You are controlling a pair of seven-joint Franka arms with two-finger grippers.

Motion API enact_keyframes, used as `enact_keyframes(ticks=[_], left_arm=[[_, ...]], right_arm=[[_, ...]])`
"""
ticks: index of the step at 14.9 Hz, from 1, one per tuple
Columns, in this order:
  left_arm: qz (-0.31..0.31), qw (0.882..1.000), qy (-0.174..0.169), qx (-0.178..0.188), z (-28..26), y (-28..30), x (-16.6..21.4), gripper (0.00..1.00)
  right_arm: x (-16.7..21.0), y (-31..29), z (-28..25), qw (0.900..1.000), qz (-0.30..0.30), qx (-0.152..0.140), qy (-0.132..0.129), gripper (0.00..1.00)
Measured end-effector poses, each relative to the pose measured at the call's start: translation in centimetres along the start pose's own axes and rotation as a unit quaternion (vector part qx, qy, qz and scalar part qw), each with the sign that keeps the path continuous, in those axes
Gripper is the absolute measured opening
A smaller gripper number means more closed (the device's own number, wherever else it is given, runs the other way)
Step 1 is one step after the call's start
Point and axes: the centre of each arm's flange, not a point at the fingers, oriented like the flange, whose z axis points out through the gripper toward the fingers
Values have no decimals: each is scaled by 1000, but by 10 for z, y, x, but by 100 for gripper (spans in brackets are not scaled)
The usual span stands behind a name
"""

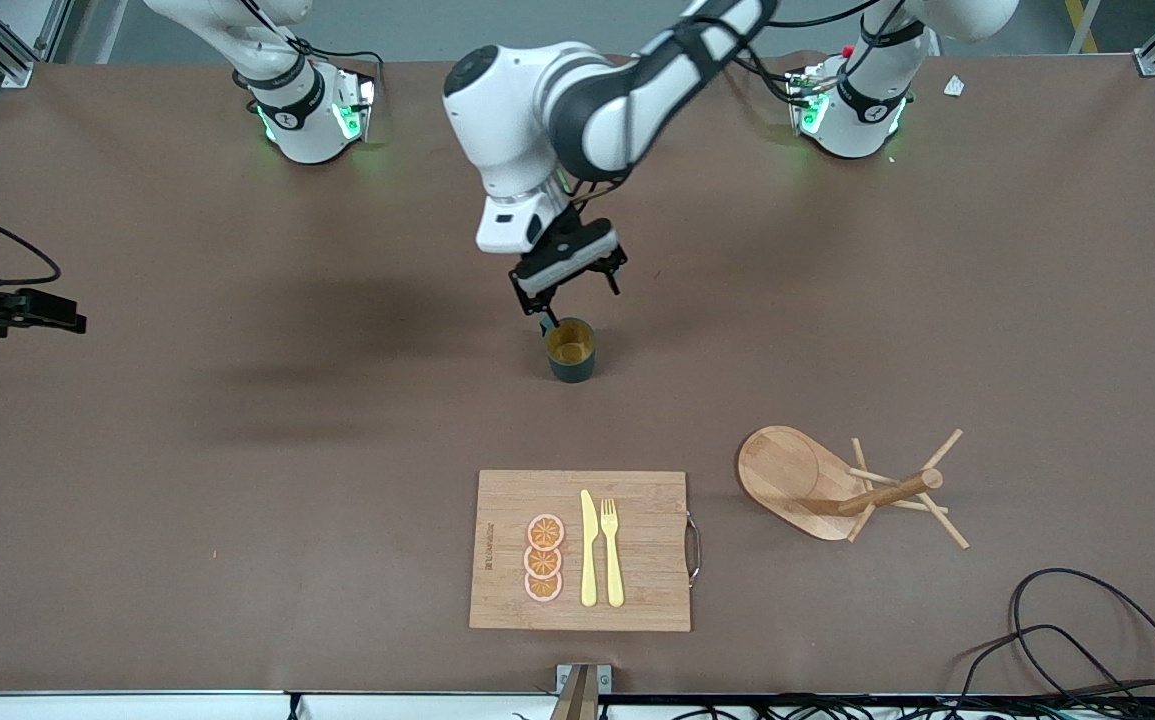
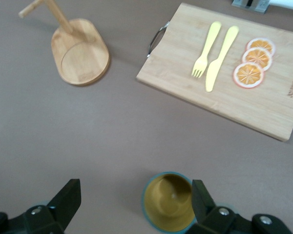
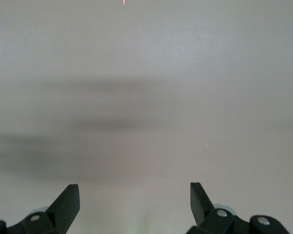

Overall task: Pass cup and hang on rack
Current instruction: 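Lower the left gripper onto the mug handle and grasp it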

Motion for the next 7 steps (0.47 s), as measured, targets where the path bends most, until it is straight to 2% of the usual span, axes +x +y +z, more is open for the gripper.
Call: enact_keyframes(ticks=[3,7], left_arm=[[-16,998,63,0,27,23,-68,100],[-48,994,103,-8,61,38,-119,100]], right_arm=[[-4,0,-23,1000,1,-1,3,100],[-5,-2,-30,1000,0,-1,4,100]])
